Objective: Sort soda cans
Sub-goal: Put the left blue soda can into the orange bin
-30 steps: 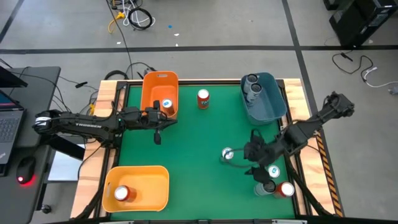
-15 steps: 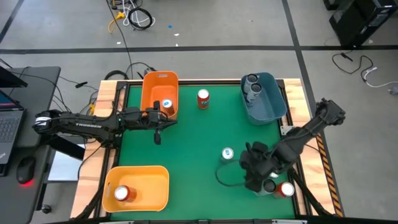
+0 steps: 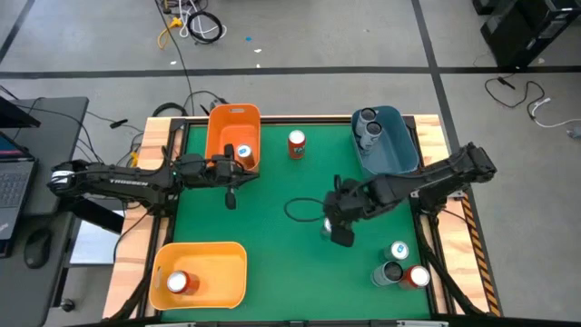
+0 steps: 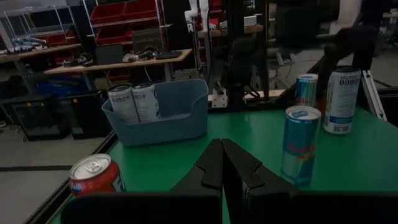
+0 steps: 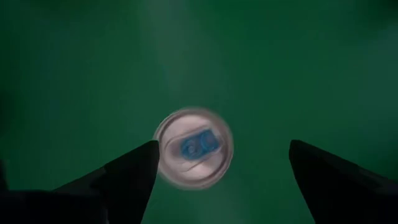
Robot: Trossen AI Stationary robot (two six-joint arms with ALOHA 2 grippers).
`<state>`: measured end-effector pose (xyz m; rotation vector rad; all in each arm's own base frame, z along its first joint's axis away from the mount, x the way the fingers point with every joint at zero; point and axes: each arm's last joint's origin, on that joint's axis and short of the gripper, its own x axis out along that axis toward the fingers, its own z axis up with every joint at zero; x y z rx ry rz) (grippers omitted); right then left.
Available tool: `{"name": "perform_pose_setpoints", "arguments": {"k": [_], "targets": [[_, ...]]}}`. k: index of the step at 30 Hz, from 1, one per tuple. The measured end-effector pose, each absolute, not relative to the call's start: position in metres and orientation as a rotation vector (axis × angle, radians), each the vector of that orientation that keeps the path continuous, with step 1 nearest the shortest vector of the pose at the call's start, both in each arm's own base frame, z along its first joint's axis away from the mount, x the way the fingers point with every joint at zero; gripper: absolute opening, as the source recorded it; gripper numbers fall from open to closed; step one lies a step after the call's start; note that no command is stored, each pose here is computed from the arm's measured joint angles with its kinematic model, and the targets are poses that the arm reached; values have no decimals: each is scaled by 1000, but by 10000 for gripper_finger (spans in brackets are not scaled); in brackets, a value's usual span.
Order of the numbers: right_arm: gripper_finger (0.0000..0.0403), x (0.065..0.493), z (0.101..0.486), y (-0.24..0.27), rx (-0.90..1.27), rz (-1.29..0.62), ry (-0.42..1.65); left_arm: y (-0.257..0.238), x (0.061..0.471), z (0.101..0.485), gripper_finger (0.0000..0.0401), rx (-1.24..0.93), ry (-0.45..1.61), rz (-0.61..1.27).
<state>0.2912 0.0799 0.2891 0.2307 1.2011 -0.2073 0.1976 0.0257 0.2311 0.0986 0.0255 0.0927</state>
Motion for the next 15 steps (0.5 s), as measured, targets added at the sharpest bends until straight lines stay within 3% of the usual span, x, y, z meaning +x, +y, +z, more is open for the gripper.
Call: {"name": "perform_pose_setpoints", "arguments": {"k": [15], "targets": [[351,313,264,73,210,-94,1296,26,198,231,1,83,35,92]]}}
